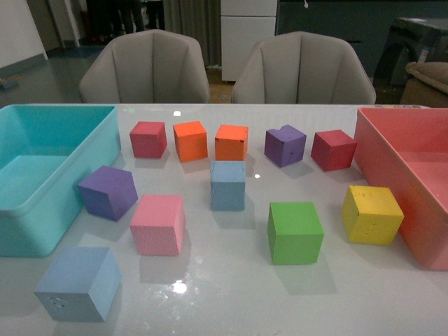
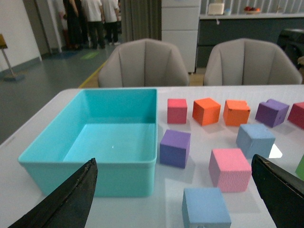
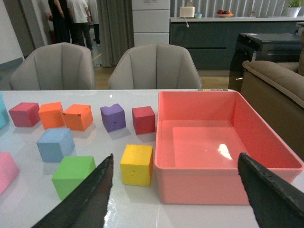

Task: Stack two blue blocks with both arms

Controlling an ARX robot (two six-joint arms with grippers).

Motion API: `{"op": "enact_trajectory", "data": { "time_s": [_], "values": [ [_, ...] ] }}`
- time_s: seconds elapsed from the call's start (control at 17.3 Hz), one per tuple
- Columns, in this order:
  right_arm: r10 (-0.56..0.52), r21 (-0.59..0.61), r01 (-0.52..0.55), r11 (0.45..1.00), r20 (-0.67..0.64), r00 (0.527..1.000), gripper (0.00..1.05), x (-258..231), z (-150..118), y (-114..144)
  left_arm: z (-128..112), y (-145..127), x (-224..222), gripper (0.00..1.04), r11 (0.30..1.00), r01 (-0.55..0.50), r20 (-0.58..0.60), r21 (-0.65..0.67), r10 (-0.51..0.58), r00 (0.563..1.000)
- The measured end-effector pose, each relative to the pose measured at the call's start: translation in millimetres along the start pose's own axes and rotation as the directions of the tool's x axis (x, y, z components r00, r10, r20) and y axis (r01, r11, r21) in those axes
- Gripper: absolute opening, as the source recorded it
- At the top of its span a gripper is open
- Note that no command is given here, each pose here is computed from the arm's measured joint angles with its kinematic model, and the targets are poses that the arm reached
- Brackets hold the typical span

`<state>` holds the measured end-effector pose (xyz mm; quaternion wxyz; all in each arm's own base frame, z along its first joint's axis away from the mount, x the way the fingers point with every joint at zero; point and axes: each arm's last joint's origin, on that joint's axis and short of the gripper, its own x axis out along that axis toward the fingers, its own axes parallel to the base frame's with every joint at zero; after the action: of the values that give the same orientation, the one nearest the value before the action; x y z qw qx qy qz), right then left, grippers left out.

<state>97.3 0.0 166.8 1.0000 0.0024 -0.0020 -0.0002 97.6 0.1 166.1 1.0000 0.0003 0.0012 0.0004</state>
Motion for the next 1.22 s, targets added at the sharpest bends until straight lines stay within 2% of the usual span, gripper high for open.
{"op": "enact_trajectory", "data": {
  "time_s": [0.06,0.12,0.23,0.35,0.46,0.52,0.64,0.75,1.04,1.22],
  "values": [
    [-0.001,0.0,0.001,1.0,0.0,1.0,0.87,0,0,0,-2,-2,0,0.98,1.0,-0.023,-0.151,-0.021,0.02,0.988],
    [0.001,0.0,-0.001,1.0,0.0,1.0,1.0,0,0,0,8,-5,2,0.98,0.999,0.001,-0.222,-0.044,-0.011,0.975],
    [0.0,0.0,0.0,1.0,0.0,1.0,0.98,0,0,0,25,-1,11,0.98,0.997,0.007,-0.142,-0.077,-0.018,0.99],
    [0.0,0.0,0.0,1.0,0.0,1.0,0.98,0,0,0,25,-8,38,0.98,0.993,0.077,-0.176,-0.093,-0.092,0.98],
    [0.0,0.0,0.0,1.0,0.0,1.0,0.98,0,0,0,27,-30,76,0.98,0.983,0.161,-0.215,-0.086,-0.176,0.961],
    [0.0,0.0,0.0,1.0,0.0,1.0,0.98,0,0,0,23,-41,95,0.98,0.979,0.193,-0.259,-0.067,-0.204,0.944],
    [0.0,0.0,0.0,1.0,0.0,1.0,0.98,0,0,0,-8,-53,123,0.98,0.974,0.216,-0.457,-0.063,-0.221,0.862],
    [0.0,0.0,0.0,1.0,0.0,1.0,0.98,0,0,0,-33,-55,149,0.98,0.981,0.192,-0.57,-0.032,-0.175,0.803],
    [0.0,0.0,0.0,1.0,0.0,1.0,0.98,0,0,0,-51,-51,163,0.98,0.986,0.166,-0.644,-0.033,-0.148,0.751],
    [0.0,0.0,0.0,1.0,0.0,1.0,0.98,0,0,0,-56,-49,167,0.98,0.987,0.155,-0.665,-0.032,-0.137,0.735]
  ]
}}
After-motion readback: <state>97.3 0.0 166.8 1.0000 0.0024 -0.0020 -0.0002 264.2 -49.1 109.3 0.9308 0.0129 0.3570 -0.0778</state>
